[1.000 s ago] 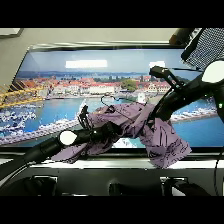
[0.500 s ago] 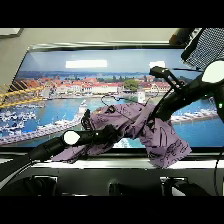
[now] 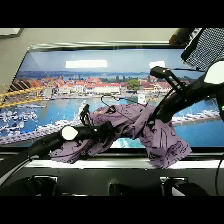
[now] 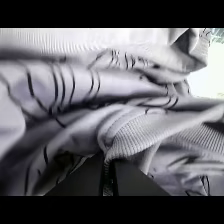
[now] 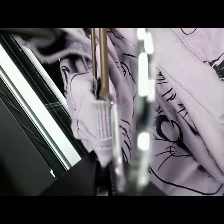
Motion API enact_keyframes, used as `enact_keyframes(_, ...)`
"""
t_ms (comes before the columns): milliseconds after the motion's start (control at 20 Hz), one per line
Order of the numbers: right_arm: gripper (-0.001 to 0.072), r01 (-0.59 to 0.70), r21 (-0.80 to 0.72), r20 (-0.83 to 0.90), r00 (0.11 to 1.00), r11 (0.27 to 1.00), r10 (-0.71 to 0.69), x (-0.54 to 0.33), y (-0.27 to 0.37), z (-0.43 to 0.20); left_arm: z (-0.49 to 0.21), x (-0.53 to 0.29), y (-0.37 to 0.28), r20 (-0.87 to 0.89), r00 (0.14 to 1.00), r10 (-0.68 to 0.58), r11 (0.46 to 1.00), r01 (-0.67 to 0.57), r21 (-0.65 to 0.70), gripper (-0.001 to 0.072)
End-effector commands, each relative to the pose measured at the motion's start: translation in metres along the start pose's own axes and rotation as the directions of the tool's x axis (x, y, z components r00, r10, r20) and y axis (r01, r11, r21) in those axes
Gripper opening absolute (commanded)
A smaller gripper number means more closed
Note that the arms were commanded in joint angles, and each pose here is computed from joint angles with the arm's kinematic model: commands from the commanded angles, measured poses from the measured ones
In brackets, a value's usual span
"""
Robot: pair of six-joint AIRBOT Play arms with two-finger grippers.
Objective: Fold the clothes and pants, and hang the long-sleeved shirts on hangers.
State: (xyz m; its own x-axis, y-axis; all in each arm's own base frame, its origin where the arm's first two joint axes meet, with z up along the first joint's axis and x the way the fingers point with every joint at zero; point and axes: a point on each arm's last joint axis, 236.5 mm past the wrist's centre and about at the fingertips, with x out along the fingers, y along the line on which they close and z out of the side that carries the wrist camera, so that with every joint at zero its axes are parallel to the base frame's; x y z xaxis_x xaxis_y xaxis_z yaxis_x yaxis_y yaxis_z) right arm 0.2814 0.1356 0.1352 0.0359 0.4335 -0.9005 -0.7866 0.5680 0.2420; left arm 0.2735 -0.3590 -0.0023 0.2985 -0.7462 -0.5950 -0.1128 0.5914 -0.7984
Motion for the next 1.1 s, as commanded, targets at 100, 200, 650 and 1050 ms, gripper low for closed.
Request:
enact_keyframes(100, 0.0029, 0.042, -0.012, -0.088, 0.995, 0.999, -0.043, 0.011, 0.023, -0.001, 0.061, -0.028, 0.023, 0.054, 0.995, 0.083, 0.993, -0.087, 0.082, 0.0023)
enact_keyframes(200, 0.0029, 0.074, -0.009, -0.135, 0.988, 0.997, -0.075, 0.014, 0.025, -0.006, 0.082, -0.039, 0.034, 0.075, 0.992, 0.098, 0.994, -0.101, 0.040, 0.0023)
enact_keyframes(650, 0.0028, 0.064, -0.013, -0.215, 0.975, 0.998, -0.065, 0.018, 0.053, -0.015, 0.116, -0.059, 0.056, 0.130, 0.984, 0.121, 0.989, -0.131, 0.069, 0.0023)
enact_keyframes(1050, 0.0027, 0.053, -0.054, -0.214, 0.975, 0.997, -0.064, 0.026, 0.072, -0.007, 0.135, -0.069, 0.046, 0.172, 0.980, 0.100, 0.981, -0.126, 0.147, 0.0024)
